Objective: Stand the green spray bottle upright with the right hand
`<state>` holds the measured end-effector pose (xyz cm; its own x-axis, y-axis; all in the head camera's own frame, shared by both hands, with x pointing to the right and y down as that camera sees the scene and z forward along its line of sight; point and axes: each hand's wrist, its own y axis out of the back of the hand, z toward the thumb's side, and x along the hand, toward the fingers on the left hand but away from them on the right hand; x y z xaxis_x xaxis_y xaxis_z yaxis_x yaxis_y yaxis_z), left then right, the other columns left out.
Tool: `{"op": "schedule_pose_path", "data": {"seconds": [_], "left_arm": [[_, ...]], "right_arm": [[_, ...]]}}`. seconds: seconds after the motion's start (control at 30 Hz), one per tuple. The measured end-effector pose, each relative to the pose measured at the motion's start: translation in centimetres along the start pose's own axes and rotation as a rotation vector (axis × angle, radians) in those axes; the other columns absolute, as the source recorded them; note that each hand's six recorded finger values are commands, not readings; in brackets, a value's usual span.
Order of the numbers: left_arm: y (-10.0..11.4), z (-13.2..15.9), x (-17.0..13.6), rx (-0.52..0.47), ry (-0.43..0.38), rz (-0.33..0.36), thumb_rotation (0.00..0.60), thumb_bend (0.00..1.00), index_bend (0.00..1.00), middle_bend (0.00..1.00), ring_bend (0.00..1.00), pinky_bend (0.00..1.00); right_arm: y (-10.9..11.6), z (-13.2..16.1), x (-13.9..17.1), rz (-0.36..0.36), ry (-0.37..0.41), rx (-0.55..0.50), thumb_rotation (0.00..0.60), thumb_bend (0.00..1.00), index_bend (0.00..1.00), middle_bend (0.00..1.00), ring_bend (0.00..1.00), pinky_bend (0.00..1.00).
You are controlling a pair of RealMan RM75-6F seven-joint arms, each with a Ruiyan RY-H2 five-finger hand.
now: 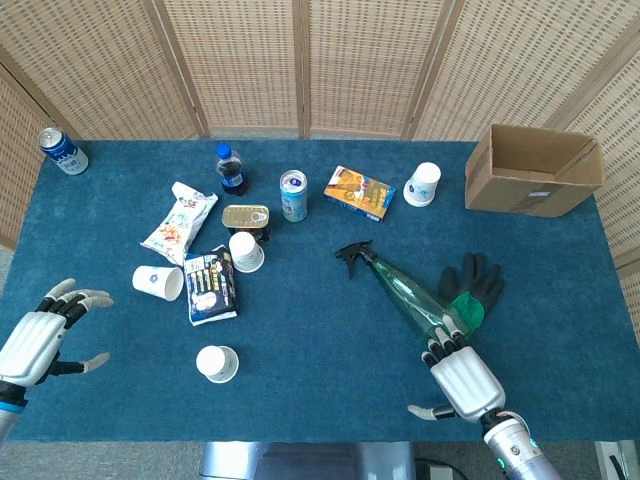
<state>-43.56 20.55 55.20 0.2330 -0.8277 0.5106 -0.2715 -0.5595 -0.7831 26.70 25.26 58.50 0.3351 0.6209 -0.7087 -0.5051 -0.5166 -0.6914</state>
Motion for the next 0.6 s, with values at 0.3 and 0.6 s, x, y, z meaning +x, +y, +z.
{"op": "schedule_pose_path", "data": {"seconds": [0.3,0.6], "left_arm": [[0.2,0.2,-0.4,0.005,0.004,0.007,0.594,0.18,0.26,0.27,0.22,0.05],[0.0,0.5,-0.2,0.003,-0.005,0.0,0.594,0.18,0.26,0.27,0.22,0.06]], "right_arm": [[-0.2,-2.0,-1.1,-0.049,-0.047,0.087,0.0,0.07,0.27,0.24,0.12,0.05],[0.7,-3.3,-1.6,-0.083,-0.083,0.096,0.0,0.07,0.27,0.24,0.12,0.05]]}}
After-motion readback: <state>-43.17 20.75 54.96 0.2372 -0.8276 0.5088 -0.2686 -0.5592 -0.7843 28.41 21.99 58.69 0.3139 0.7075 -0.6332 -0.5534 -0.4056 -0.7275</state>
